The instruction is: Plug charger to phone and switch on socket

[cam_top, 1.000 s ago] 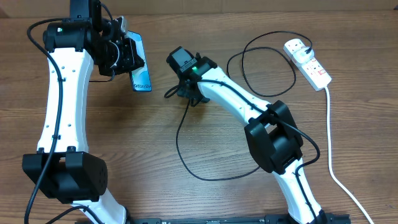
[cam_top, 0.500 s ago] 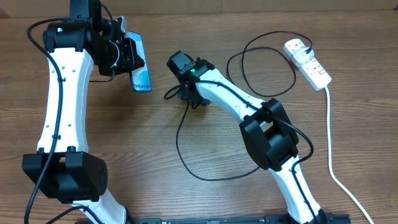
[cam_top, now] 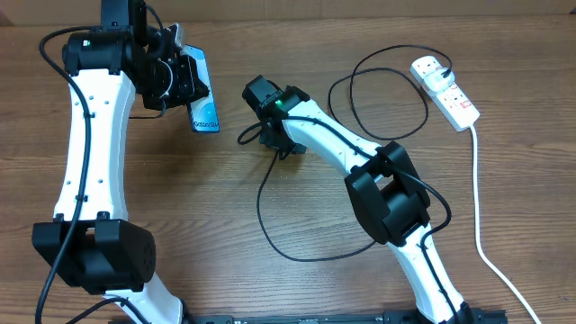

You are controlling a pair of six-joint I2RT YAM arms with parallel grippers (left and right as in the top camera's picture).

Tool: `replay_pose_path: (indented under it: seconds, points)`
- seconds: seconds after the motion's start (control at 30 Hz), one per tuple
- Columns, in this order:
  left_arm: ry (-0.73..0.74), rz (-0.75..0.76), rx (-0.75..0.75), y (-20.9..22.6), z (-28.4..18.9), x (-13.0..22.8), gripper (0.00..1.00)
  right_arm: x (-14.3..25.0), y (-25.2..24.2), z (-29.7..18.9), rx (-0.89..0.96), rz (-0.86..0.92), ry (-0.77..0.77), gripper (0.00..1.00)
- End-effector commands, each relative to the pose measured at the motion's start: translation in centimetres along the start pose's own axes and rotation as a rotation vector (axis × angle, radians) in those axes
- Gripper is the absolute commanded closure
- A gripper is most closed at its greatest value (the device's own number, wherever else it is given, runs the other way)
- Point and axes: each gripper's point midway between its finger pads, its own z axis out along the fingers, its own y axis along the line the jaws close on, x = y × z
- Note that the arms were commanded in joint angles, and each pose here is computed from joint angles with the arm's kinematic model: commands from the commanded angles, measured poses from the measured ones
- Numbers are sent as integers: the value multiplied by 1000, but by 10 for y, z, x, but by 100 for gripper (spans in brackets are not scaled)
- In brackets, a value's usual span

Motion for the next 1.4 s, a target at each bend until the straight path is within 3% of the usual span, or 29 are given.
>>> replay_pose_path:
  seconds: [0.0, 0.03, 0.23, 0.33, 0.53, 0.67, 0.77, 1.03, 1.37]
  points:
    - [-10, 28, 17, -7, -2, -2, 95, 16, -4, 23, 22, 1, 74, 88]
    - [-10, 28, 17, -7, -2, -2, 96, 20, 1, 23, -3, -2, 98, 96]
    - [-9, 28, 25, -8, -2, -2, 96, 15, 13, 13, -91, -17, 129, 96]
    - [-9, 60, 99, -21, -3, -2, 96, 8, 23, -8, -188, -65, 143, 96]
    - [-73, 208, 466, -82, -23, -14, 96, -2, 48, -99, -475, -235, 135, 96]
    - [-131, 245, 712, -111, -53, -28, 96, 13, 61, -180, -717, -450, 120, 96]
    - [-157, 249, 841, -119, -76, -37, 96, 23, 53, -222, -770, -514, 92, 96]
    - [-150, 247, 951, -122, -97, -38, 96, 39, 39, -293, -896, -634, 22, 96]
    - [-109, 285, 1069, -133, -113, -27, 96, 48, 48, -310, -949, -669, -3, 96]
